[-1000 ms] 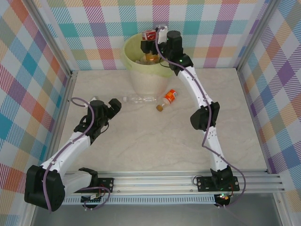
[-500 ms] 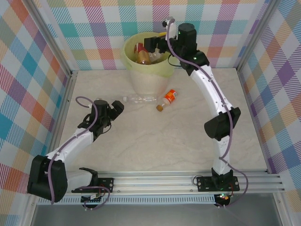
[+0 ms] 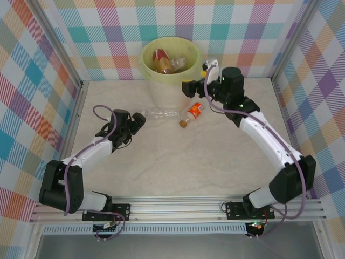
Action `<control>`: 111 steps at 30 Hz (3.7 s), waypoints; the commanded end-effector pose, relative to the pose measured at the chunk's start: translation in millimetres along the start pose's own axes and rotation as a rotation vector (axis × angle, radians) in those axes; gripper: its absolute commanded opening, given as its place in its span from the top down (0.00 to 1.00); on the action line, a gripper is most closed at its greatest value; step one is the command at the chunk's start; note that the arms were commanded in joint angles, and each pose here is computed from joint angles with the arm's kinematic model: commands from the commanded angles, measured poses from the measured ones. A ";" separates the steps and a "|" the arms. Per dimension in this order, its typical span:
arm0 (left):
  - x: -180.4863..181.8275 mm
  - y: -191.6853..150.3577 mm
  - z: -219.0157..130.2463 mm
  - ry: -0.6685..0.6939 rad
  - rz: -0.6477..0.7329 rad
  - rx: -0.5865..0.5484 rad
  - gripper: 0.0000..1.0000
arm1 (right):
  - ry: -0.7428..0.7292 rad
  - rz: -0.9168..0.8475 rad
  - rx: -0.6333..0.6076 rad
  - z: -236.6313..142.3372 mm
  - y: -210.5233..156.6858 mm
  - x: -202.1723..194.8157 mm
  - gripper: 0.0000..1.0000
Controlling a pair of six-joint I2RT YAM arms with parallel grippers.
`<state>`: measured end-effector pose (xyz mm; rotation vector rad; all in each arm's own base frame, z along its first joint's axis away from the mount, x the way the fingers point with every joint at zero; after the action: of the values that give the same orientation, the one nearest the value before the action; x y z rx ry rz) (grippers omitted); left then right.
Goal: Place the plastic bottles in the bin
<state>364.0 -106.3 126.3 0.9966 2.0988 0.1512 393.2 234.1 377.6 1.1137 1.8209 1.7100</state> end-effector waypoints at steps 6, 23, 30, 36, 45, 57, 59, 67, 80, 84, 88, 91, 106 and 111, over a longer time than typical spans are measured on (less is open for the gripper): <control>-23.5 -10.9 19.4 -0.030 -0.100 0.043 0.00 | -0.143 0.042 -0.050 -57.6 -48.7 -19.3 0.00; -72.4 -35.3 91.5 -0.089 -0.321 0.182 0.00 | -0.429 0.140 -0.008 -120.3 -127.4 -62.9 0.00; -66.1 -11.5 119.9 -0.056 -0.441 0.040 0.04 | -0.453 0.145 0.009 -123.8 -131.1 -66.1 0.00; -61.2 -3.8 140.5 -0.026 -0.510 0.015 0.06 | -0.476 0.131 0.040 -129.0 -135.0 -68.0 0.00; -52.5 8.9 161.1 -0.002 -0.526 -0.023 0.22 | -0.491 0.120 0.038 -136.0 -134.5 -68.7 0.00; -60.9 27.8 142.1 -0.160 -0.375 -0.068 0.53 | -0.490 0.126 0.030 -135.3 -132.7 -68.8 0.01; -64.0 28.9 135.6 -0.175 -0.329 -0.060 0.54 | -0.489 0.131 0.032 -133.9 -133.7 -69.1 0.00; -68.4 30.2 104.6 -0.182 -0.150 -0.066 0.54 | -0.499 0.166 0.029 -125.8 -137.2 -73.1 0.00; -85.7 50.3 31.1 -0.246 0.116 -0.202 0.54 | -0.639 0.442 -0.018 -118.3 -163.2 -98.8 0.00; -102.4 69.6 -9.3 -0.283 0.213 -0.313 0.56 | -0.667 0.583 -0.001 -110.9 -186.8 -104.4 0.01; -124.2 85.8 -50.8 -0.338 0.293 -0.397 0.56 | -0.667 0.623 0.012 -104.1 -192.7 -105.2 0.00; -143.3 99.8 -85.1 -0.405 0.313 -0.475 0.56 | -0.673 0.619 0.012 -103.4 -191.1 -106.0 0.00; -276.0 166.3 -173.2 -0.718 0.274 -0.576 0.57 | -0.717 0.613 -0.008 -122.8 -191.0 -108.3 0.00; -307.6 186.2 -161.9 -0.707 0.311 -0.586 0.57 | -0.748 0.597 -0.024 -136.9 -191.9 -110.9 0.00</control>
<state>465.8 -151.5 492.7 0.8053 1.1541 0.4573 311.7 86.1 194.8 2.0699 1.0952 1.3082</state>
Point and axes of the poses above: each hand's point on the last joint's axis, 136 mm out from that joint toward the fingers, its own z axis out along the fingers, its own x axis along the line the jaws close on, y = z × x, the point moved 1 cm from there along -z, back along the fingers, and after that the axes turned 4 degrees about z, right-handed, at the moved point
